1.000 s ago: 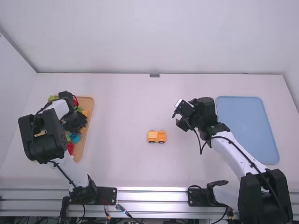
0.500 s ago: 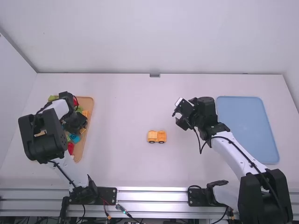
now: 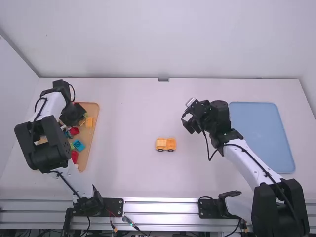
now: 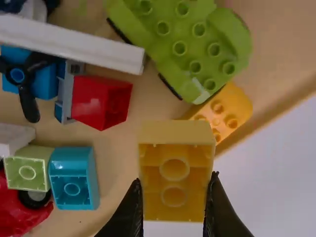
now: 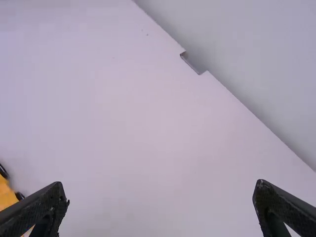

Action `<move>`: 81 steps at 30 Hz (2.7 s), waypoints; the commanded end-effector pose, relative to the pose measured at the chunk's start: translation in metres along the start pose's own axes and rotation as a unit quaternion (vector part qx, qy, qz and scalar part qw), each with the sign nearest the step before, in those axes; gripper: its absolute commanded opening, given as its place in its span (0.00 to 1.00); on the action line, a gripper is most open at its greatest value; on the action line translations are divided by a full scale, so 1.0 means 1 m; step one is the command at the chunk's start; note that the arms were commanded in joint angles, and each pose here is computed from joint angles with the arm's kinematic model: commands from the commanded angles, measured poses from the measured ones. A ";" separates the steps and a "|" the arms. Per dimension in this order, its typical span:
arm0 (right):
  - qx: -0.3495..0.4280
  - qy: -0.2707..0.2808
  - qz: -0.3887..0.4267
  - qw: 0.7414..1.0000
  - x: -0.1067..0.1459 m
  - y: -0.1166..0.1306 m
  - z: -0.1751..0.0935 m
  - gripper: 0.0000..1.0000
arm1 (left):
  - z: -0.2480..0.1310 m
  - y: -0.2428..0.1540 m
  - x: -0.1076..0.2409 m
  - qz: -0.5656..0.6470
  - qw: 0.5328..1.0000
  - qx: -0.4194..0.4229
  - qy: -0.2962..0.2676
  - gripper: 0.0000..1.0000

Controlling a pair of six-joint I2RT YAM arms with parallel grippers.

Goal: Assemble lego blocks to make yellow taxi

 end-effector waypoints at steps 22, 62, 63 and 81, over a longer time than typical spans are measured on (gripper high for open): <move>-0.304 -0.143 0.269 0.903 -0.025 -0.003 0.029 0.99 | -0.099 -0.159 0.133 0.481 0.716 0.425 -0.274 0.02; -0.558 -0.093 0.155 0.810 -0.054 0.059 0.046 0.49 | -0.098 -0.225 0.209 0.600 0.420 0.627 -0.265 0.02; -0.558 -0.093 0.155 0.810 -0.054 0.059 0.046 0.45 | -0.097 -0.225 0.208 0.600 0.423 0.625 -0.265 0.02; -0.555 -0.102 0.143 0.813 -0.055 0.059 0.046 0.14 | -0.093 -0.228 0.204 0.599 0.448 0.604 -0.276 0.99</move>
Point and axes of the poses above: each hand's point on the last joint's axis, 136 mm out from that joint toward the fingers, its own z axis out along the fingers, its own y axis along the line the jaws close on, x = y × z, the point moved 6 cm from there along -z, back along the fingers, and after that the axes turned 13 degrees about z, right-handed, at the moved point
